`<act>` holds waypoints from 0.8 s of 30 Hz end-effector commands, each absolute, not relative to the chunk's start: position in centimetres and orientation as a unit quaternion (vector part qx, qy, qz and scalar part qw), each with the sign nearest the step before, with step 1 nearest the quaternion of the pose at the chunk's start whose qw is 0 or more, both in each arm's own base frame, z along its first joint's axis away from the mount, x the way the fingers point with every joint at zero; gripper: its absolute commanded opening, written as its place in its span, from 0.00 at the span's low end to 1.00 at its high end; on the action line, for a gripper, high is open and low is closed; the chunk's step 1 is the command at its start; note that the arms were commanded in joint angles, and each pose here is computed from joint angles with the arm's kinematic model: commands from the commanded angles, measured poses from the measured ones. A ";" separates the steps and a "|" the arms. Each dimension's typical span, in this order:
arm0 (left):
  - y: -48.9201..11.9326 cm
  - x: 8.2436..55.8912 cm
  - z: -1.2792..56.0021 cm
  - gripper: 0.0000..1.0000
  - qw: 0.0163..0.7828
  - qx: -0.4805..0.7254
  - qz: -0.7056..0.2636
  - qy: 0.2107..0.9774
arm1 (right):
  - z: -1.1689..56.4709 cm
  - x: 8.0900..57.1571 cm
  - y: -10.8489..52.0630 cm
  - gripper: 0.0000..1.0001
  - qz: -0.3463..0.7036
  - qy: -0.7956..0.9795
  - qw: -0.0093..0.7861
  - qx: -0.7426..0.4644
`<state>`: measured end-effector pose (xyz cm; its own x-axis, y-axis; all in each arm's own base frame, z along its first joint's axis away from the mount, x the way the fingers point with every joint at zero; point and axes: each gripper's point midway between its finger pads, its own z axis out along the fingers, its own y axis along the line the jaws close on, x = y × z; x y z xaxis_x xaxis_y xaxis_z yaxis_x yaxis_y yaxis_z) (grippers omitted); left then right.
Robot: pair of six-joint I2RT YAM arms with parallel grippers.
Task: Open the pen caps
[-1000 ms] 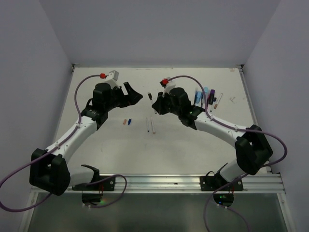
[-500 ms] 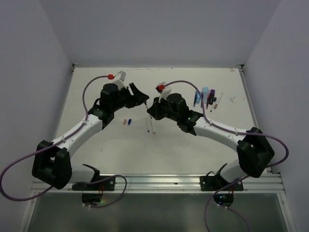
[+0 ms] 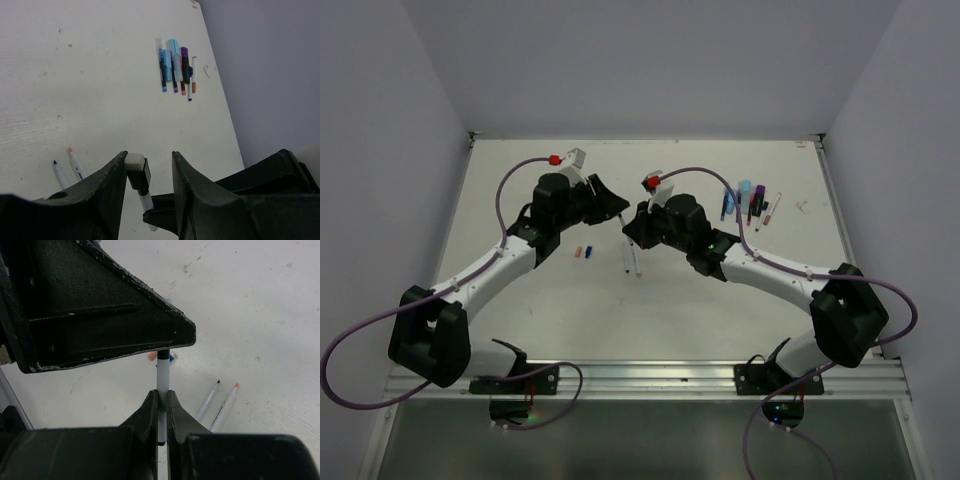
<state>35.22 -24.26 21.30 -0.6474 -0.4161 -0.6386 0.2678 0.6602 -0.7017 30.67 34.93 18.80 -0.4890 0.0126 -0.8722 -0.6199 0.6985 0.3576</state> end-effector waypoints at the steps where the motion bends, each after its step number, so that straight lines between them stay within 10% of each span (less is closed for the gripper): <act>1: -25.1 35.7 23.6 0.43 0.437 -0.035 -0.430 0.789 | 21.3 30.6 35.6 0.00 0.361 0.769 0.492 -0.188; 11: -24.9 35.8 24.0 0.08 0.447 -0.034 -0.426 0.786 | 21.4 30.1 36.0 0.01 0.376 0.765 0.487 -0.189; 13: -24.7 35.7 24.3 0.00 0.453 -0.034 -0.425 0.783 | 21.4 29.9 36.1 0.14 0.382 0.763 0.486 -0.188; 18: -24.4 35.1 24.9 0.00 0.460 -0.029 -0.427 0.778 | 21.8 29.8 36.2 0.41 0.393 0.760 0.485 -0.180; 24: -24.1 34.5 25.2 0.00 0.466 -0.024 -0.425 0.776 | 22.6 30.2 36.8 0.43 0.394 0.757 0.488 -0.182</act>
<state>34.79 -24.07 23.24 -0.6158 -0.4300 -0.6602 0.2990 0.6476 -0.7008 29.87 35.81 19.04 -0.5080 0.0521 -0.8598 -0.6278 0.6611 0.4110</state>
